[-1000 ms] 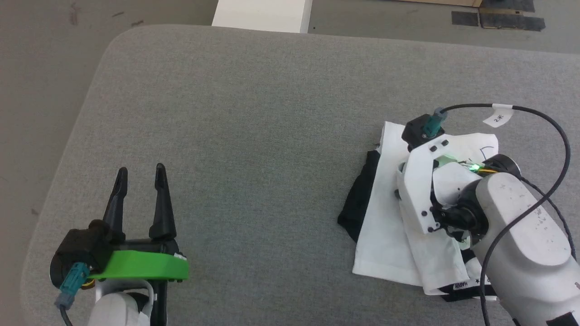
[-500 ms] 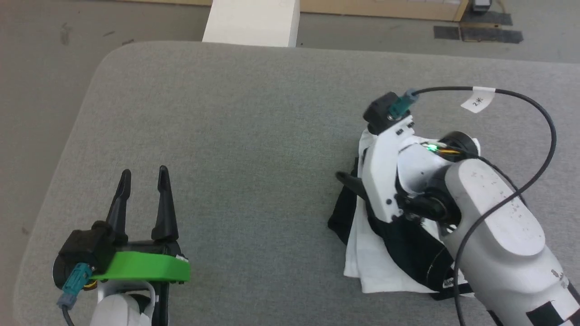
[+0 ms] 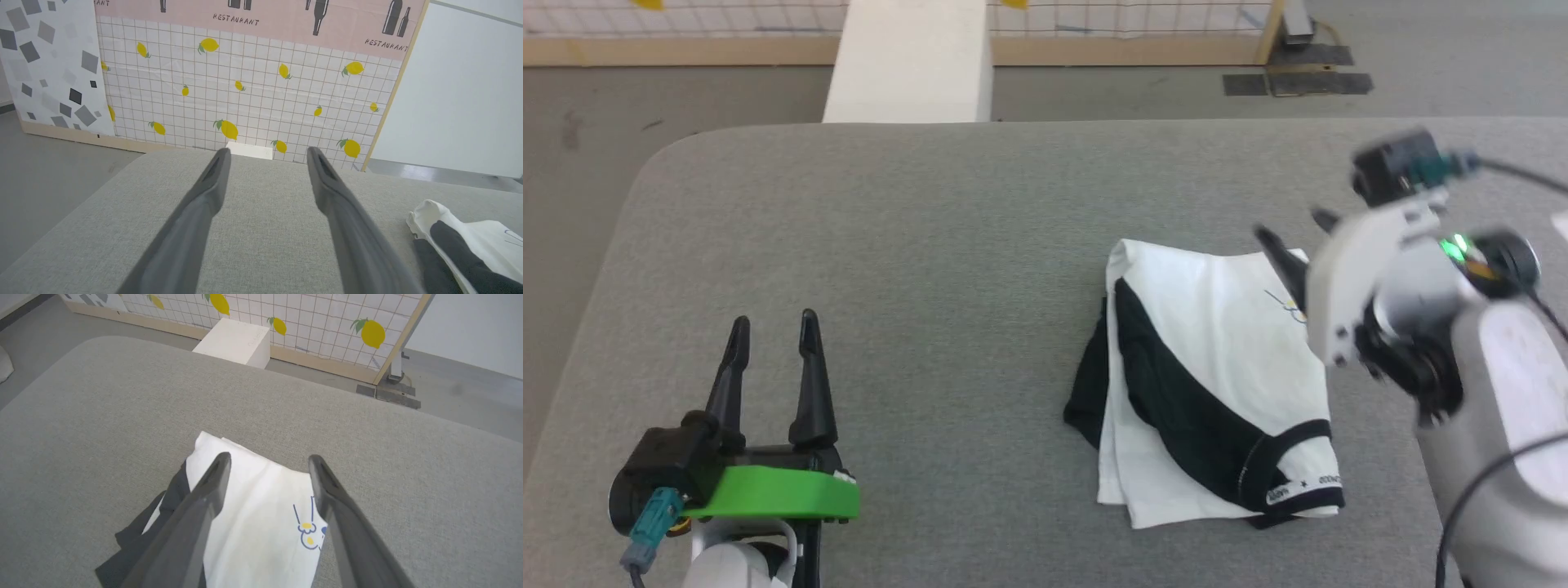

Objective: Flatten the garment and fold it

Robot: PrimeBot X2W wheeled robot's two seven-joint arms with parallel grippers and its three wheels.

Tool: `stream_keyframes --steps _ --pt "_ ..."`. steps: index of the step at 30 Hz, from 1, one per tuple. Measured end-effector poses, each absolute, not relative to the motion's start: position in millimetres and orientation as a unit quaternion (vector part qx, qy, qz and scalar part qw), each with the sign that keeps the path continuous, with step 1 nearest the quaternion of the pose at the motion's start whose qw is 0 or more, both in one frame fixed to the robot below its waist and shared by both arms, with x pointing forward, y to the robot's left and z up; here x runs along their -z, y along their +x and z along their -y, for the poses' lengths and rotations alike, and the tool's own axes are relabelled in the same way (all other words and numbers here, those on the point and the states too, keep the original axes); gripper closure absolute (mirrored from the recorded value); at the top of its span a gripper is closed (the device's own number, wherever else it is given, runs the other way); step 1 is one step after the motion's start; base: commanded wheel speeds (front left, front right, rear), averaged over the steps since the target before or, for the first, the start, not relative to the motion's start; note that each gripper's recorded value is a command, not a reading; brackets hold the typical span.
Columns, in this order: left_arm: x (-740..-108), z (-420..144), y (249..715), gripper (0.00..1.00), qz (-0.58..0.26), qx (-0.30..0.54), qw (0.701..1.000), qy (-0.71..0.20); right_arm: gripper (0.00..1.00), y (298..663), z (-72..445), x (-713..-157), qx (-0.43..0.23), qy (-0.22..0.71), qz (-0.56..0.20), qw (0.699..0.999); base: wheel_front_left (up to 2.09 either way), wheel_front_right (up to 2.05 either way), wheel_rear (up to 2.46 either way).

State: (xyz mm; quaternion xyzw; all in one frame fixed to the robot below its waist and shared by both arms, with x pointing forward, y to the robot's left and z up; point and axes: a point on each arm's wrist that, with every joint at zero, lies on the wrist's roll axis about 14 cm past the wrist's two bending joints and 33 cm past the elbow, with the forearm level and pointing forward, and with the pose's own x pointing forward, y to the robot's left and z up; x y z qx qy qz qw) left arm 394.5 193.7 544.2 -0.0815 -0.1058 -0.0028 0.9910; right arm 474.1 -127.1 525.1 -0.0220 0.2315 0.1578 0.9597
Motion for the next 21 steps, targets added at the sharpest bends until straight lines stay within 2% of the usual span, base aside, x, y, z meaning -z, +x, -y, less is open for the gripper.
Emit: stream_keyframes --steps 3,6,12,21 --pt "-543.1 -184.2 398.5 0.0 0.104 0.017 0.991 -0.083 0.0 453.9 161.3 -493.3 -0.104 -0.022 -0.275 0.956 0.0 0.0 0.0" --pt "-539.1 -180.3 401.5 0.0 0.098 0.022 0.991 -0.083 0.0 435.7 173.2 -463.2 -0.079 -0.02 -0.32 0.944 0.0 0.0 0.0" --pt "-528.6 -178.0 405.4 0.0 0.084 0.024 0.993 -0.084 0.0 410.4 164.5 -415.6 -0.075 -0.014 -0.394 0.916 0.0 0.0 0.0" --pt "-517.0 -182.9 406.5 0.0 0.068 0.018 0.994 -0.083 0.0 403.2 157.5 -379.5 -0.078 -0.024 -0.447 0.891 0.0 0.0 0.0"
